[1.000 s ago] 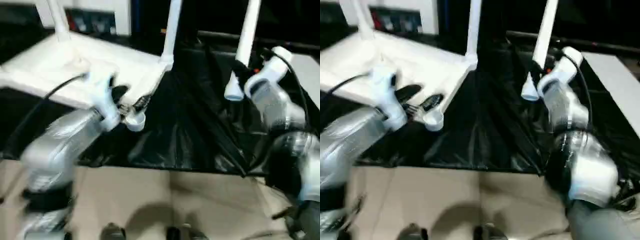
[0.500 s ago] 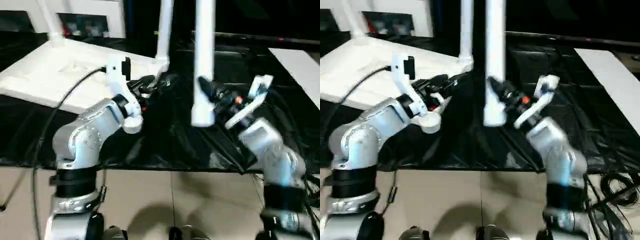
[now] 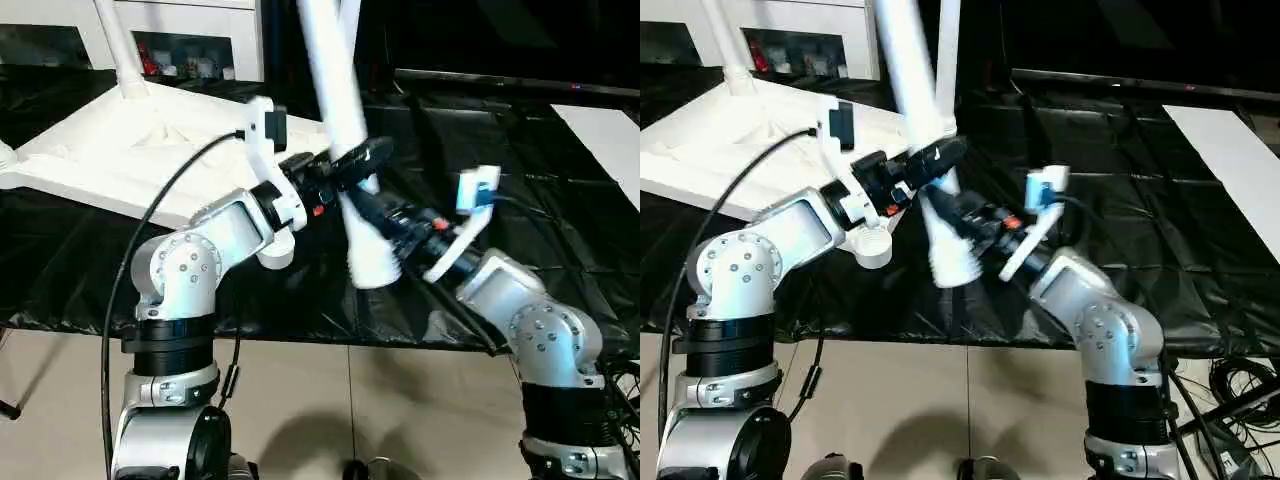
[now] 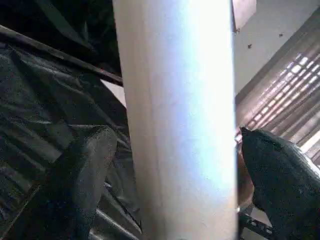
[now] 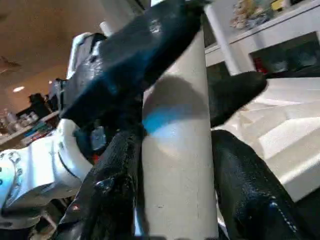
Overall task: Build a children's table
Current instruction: Pick table leg
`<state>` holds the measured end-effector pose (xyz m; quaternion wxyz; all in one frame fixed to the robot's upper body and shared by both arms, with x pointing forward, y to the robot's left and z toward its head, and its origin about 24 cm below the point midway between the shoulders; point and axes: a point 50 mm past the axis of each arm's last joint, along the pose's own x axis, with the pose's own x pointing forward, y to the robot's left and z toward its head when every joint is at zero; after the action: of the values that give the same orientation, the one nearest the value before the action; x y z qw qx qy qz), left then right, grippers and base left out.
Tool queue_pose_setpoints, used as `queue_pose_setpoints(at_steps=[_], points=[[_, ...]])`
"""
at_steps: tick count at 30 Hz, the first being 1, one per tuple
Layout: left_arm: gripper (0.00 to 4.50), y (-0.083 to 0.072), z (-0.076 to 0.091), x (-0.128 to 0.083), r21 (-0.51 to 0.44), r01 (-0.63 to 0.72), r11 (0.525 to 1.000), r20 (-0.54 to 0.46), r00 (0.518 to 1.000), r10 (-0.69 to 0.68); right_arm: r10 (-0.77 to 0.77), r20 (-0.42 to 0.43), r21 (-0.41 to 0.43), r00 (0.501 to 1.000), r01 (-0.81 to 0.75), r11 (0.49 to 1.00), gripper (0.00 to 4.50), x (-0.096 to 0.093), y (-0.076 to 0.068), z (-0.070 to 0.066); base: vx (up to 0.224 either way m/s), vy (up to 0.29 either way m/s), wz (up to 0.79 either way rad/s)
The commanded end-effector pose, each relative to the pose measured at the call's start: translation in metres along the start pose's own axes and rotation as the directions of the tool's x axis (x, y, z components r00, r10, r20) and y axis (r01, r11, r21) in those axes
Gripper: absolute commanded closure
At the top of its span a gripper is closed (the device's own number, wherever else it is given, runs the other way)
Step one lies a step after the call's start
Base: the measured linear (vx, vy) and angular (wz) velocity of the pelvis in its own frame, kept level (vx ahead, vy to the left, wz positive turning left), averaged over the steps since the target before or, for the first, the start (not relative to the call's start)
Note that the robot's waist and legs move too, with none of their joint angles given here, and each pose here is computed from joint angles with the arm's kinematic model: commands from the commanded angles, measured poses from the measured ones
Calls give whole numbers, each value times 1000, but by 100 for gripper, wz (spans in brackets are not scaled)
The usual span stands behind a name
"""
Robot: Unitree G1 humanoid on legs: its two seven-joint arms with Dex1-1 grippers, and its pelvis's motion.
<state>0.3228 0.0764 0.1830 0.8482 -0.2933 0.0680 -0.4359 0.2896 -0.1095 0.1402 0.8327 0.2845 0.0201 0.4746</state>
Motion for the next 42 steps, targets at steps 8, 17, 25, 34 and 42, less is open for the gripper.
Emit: queue_pose_setpoints(at_steps=[8,17,25,34,42], points=[[75,2,14,1,-16,-13,1000,54,998,14,50,-44,-16,998,-51,999,269,3,4,3,0,0,0],[145,3,19,2,12,-36,999,84,996,34,55,-52,-23,997,-57,998,269,3,4,4,0,0,0],[208,9,21,4,68,-117,991,76,991,111,54,-66,-50,996,-57,997,269,5,5,2,0,0,0],[244,5,25,3,79,-37,996,91,995,29,38,-91,-92,995,-46,995,269,10,4,3,0,0,0],[263,0,26,2,130,171,977,5,985,-173,119,-239,-80,964,-142,987,155,13,-3,5,0,0,0]])
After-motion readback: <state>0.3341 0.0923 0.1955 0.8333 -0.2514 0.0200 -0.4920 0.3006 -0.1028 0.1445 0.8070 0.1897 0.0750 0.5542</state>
